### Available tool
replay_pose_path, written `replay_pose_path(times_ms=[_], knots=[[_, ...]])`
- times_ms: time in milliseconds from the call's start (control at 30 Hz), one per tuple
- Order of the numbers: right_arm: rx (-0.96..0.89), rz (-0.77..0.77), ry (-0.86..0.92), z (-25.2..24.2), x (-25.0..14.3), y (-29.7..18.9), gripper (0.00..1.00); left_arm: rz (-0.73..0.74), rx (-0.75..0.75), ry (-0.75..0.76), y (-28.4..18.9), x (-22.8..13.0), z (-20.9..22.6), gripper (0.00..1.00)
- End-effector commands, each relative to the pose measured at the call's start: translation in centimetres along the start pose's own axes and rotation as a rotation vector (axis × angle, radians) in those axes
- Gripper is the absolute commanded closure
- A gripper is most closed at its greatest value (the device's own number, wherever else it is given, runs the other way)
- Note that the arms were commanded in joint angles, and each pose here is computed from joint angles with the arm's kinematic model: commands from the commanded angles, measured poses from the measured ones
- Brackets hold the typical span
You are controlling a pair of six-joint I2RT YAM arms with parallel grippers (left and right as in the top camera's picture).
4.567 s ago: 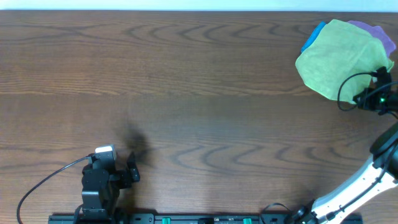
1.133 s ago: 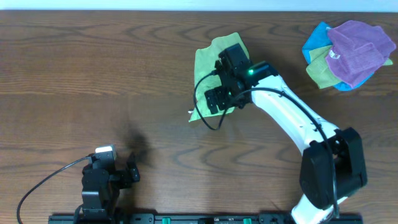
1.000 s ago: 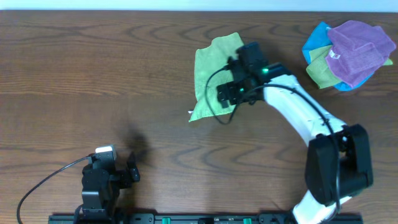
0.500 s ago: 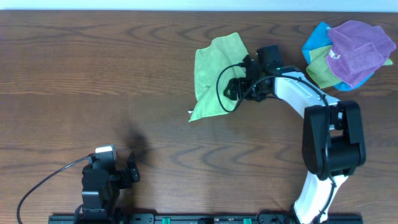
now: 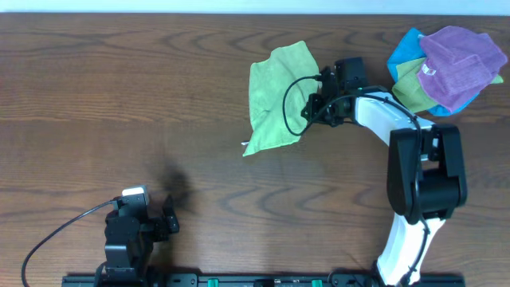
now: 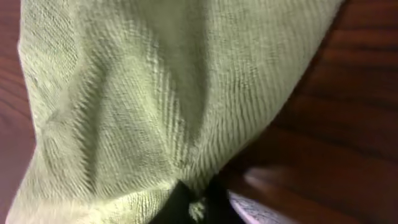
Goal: Fold the cloth
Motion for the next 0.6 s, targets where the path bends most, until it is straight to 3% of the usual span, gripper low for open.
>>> replay_pose_path(times_ms=[0,133,333,500,567], knots=[[-0.001,0.032,0.021,0.3,-0.6,0.6,0.99,0.024,0.001,0.018,0.2,-0.6,0.0,0.05],[-0.113,-0.021,0.008,1.4,0.8,-3.1,0.99,0.024,0.001,0.018,0.2,-0.6,0.0,0.05],[-0.197,-0.091,-0.091,7.3,3.0,-13.6,0.99,0.024,0.001,0.018,0.2,-0.6,0.0,0.05],[-0.198,0.028,-0.088,10.9,0.6,-13.6,0.98,0.024,0.001,0.017,0.2,-0.6,0.0,0.05],[-0.202,0.068,-0.108,11.5,-0.2,-12.2,0.87,0.024,0.001,0.017,0.2,-0.6,0.0,0.05]])
Point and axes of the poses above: each gripper's point midway between its finger pads, its own y axis out along the fingers, its own z axis along the line the jaws close on, x = y × z, the point moved 9 cm from there along -y, back along the fingers, and after that the axes turned 1 degree about y, right-handed, at the moved point
